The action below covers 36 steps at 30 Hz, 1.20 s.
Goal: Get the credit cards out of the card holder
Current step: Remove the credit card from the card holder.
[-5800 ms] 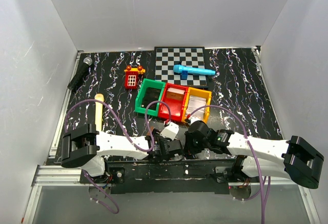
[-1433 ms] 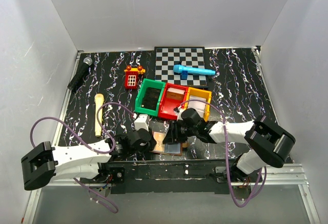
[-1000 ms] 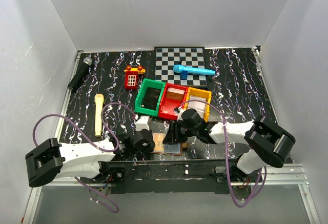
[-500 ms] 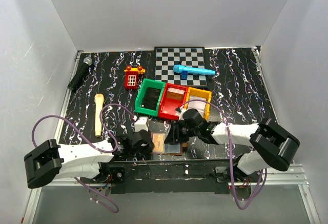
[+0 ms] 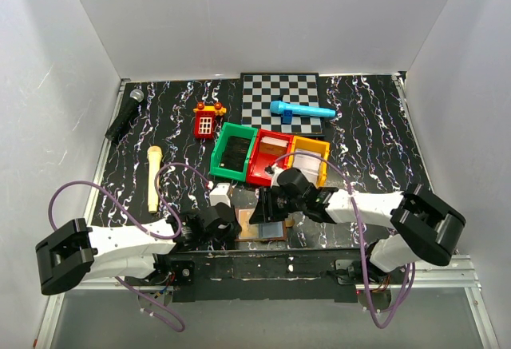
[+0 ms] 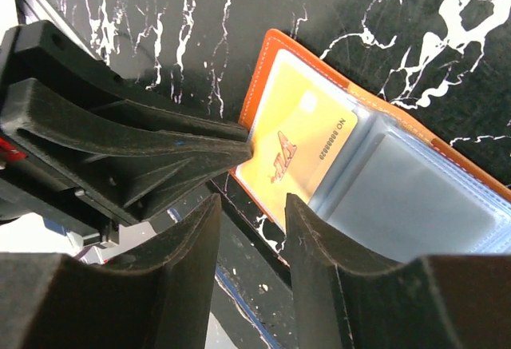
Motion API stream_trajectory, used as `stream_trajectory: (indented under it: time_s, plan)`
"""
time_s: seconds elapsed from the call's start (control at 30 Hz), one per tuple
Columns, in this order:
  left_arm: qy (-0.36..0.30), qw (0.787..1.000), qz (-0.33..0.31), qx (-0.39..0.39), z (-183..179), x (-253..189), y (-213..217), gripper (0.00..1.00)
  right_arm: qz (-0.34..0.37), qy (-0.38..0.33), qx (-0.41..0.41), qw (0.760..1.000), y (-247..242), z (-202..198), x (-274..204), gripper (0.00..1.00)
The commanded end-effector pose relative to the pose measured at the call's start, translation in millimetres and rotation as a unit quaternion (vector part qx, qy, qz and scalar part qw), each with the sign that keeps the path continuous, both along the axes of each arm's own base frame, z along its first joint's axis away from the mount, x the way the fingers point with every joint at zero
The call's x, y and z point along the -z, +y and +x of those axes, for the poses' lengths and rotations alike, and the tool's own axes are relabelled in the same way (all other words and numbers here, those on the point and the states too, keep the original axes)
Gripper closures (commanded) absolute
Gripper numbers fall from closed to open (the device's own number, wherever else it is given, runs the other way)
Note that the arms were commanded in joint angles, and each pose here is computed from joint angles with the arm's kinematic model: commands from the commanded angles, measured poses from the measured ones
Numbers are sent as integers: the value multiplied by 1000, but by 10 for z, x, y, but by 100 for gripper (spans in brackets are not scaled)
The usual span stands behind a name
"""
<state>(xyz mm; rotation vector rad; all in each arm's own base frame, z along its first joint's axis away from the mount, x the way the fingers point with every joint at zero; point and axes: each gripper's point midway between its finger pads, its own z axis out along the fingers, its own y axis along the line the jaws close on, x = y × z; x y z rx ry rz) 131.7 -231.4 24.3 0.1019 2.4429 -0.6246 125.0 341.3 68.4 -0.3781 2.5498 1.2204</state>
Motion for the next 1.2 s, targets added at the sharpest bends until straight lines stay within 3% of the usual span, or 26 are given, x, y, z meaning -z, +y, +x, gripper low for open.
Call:
stream_trajectory:
  time_s: [0.0, 1.17]
  plan:
    - [-1, 1000, -8, -3, 1, -11, 16, 87, -3, 0, 4, 1000, 45, 27, 39, 54]
    - [20, 1000, 13, -8, -57, 161, 87, 91, 11, 30, 6, 999, 63, -46, 252, 55]
